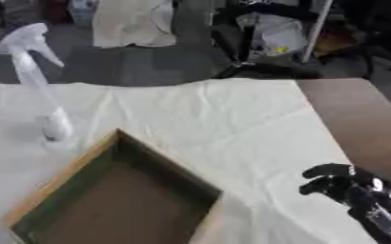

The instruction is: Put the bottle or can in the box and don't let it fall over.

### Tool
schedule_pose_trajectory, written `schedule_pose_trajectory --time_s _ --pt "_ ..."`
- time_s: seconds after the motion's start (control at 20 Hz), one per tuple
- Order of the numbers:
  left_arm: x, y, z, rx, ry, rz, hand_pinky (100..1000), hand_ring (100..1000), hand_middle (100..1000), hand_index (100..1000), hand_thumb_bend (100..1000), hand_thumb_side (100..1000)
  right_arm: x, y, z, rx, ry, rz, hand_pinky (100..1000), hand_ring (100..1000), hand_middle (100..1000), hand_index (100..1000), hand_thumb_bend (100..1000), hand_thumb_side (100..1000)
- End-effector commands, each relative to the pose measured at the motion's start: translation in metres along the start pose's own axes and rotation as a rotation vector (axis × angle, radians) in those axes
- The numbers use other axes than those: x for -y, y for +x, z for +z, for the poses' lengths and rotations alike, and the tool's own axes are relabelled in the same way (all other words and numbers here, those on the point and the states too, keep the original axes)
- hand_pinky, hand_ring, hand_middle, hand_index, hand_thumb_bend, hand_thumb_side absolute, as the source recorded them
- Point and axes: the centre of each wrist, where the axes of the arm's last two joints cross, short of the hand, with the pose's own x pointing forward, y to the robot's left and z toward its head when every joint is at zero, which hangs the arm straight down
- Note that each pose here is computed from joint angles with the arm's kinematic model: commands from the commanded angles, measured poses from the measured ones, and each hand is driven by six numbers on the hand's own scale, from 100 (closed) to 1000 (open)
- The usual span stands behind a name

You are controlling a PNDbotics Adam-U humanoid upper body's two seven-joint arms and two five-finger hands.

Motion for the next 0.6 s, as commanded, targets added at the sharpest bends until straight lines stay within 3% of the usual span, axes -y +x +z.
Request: schedule_pose_trajectory --time_s 0.05,0.6 --pt "-0.0202 0.0081 0.0033 0.001 0.076 -0.026 926 829 844 936 100 557 0.0007 0.0072 -0.0038 0.006 0.02 0.031 830 722 772 820 100 620" --pt "-0.0154 0.0053 -0.0026 -0.019 0.079 0.008 946 843 856 941 100 588 0.0008 0.0076 -0.0076 0.02 0.027 0.033 828 719 770 820 100 621"
